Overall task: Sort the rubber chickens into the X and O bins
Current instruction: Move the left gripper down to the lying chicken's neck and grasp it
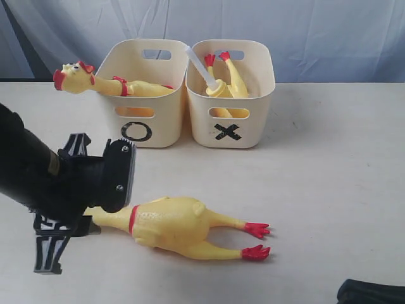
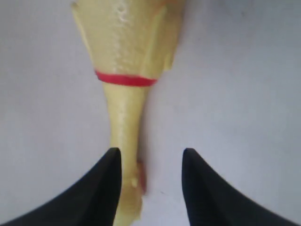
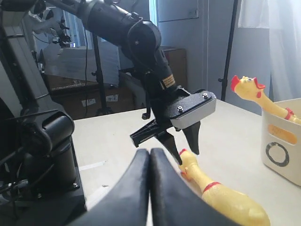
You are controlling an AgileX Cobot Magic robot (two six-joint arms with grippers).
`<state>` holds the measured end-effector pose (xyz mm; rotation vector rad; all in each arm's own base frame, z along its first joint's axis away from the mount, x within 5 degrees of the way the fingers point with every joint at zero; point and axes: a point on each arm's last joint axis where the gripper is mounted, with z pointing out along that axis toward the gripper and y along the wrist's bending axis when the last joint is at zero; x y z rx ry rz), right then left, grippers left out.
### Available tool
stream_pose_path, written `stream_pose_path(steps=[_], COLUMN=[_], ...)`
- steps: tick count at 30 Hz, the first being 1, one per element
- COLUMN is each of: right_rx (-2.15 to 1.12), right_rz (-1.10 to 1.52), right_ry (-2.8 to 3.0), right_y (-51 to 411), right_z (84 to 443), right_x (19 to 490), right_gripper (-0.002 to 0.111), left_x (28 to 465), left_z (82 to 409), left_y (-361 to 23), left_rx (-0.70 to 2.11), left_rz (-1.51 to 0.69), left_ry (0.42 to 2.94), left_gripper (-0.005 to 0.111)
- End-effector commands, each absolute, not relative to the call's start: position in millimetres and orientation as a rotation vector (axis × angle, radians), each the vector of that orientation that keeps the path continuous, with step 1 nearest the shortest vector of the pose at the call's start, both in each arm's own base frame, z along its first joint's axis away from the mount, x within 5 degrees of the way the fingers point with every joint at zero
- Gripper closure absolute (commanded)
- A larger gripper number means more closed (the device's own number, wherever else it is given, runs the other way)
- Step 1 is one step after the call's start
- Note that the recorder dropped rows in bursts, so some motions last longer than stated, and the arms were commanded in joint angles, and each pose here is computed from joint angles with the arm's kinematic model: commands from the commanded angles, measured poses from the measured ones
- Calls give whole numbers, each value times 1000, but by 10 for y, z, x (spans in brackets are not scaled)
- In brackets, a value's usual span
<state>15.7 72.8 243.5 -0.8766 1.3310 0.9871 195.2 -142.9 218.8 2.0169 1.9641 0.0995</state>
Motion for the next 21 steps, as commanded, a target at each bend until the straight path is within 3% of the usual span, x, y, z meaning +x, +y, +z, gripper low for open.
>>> stream_pose_path(steps=[1,10,15,21], right_rx=[-890,-893,-892,-893], right_rz=[986,986,985,980], right_ry=[1327,1326,1327,1328], right_y=[730,731,730,729], right_z=[2419,2418,2418,2416], right_x=[146,144,146,148], right_gripper=[109,109,109,109], left_x=[2023,2214,2253,2283], left_z=[2088,1771,1636,1592], left_y=[-1461,-1444,-1474,-1500], left_rx=[1982,1945,1956,1928], left_rz=[176,145,131,122], left_ry=[1820,1932,1957,1961], left_gripper=[66,65,43,42])
